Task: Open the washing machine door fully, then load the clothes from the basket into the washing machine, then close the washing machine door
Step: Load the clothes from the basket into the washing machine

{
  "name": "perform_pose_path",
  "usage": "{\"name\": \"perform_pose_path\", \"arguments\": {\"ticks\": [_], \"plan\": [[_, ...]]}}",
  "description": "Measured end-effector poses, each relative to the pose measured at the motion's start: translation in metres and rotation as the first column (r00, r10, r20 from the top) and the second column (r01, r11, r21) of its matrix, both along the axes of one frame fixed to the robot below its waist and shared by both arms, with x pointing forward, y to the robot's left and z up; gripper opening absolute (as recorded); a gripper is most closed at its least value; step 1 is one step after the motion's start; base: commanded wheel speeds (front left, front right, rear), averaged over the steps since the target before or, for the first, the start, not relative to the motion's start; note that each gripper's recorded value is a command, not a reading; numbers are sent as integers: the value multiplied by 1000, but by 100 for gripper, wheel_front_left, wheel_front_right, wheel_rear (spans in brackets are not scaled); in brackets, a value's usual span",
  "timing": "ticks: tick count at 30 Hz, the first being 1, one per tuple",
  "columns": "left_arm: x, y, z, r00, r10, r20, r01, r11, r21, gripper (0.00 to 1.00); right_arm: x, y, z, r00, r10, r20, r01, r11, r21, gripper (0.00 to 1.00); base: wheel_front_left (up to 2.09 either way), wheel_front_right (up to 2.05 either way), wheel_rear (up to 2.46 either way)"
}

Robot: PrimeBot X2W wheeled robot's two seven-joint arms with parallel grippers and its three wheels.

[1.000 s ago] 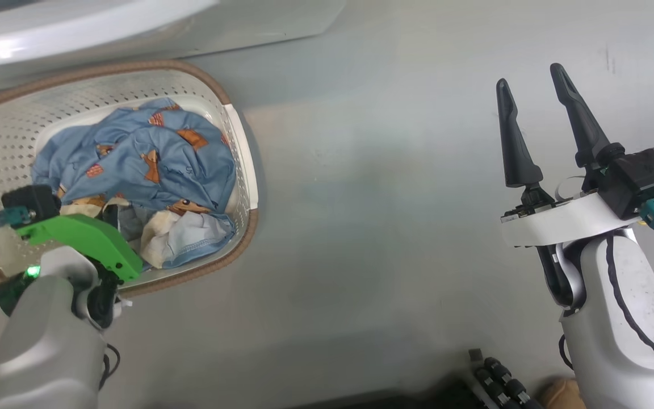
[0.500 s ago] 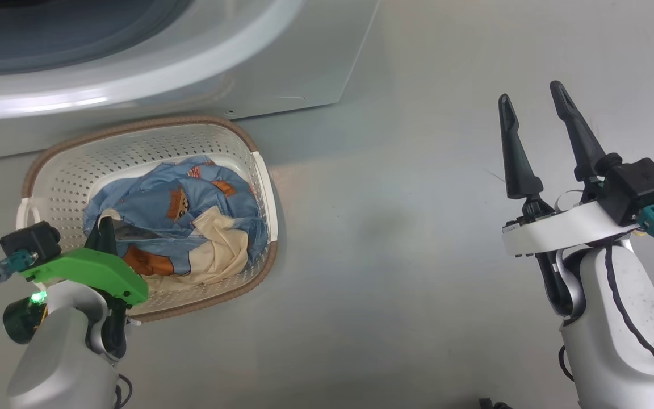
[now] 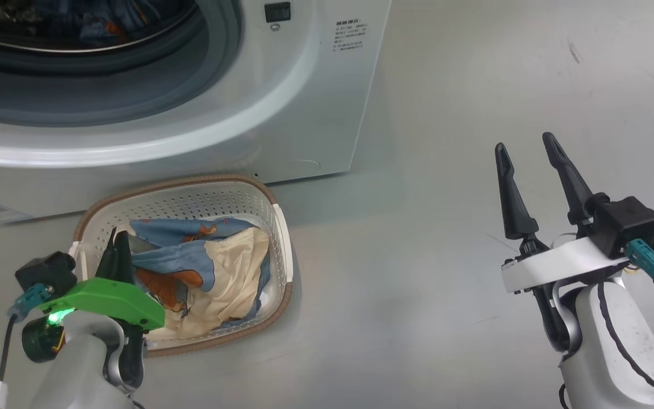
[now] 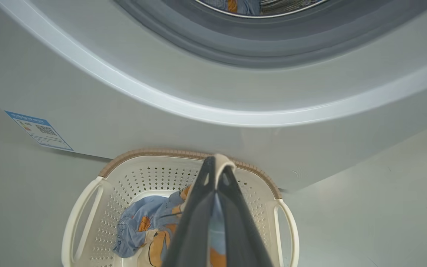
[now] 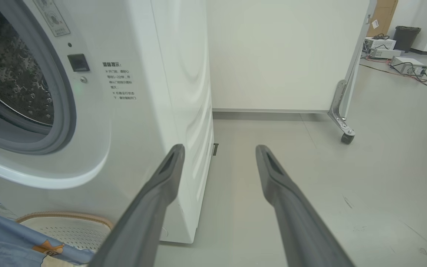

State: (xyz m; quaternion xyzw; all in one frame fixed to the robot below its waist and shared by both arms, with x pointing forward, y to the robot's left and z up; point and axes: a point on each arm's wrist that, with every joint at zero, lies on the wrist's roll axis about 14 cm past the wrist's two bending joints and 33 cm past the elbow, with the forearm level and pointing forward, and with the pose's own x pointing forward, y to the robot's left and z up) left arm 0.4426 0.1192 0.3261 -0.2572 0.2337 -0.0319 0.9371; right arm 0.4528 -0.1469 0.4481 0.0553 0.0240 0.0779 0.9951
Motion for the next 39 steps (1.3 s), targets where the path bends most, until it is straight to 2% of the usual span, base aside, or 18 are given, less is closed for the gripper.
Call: {"name": "perform_pose_path", "arguments": {"ticks": [8, 10, 14, 29, 39], "plan": [[-9, 10, 39, 994, -6, 108, 1, 999, 40, 0, -24, -1, 16, 1000, -7, 18, 7, 1000, 3, 100, 0, 0, 0], [-4, 17, 69, 980, 2, 201, -15, 998, 60, 0, -32, -2, 25, 999, -12, 37, 12, 1000, 8, 100, 0, 0, 0], [-8, 25, 99, 959, 21, 282, -46, 996, 81, 0, -44, -1, 37, 998, -15, 62, 14, 1000, 17, 100, 0, 0, 0], [-77, 35, 135, 927, 73, 369, -120, 987, 106, 0, -104, -7, 52, 995, -38, 95, 35, 999, 33, 100, 0, 0, 0], [-102, 39, 154, 901, 106, 421, -164, 981, 105, 0, -116, -5, 70, 988, -24, 155, 20, 999, 25, 100, 0, 0, 0]]}}
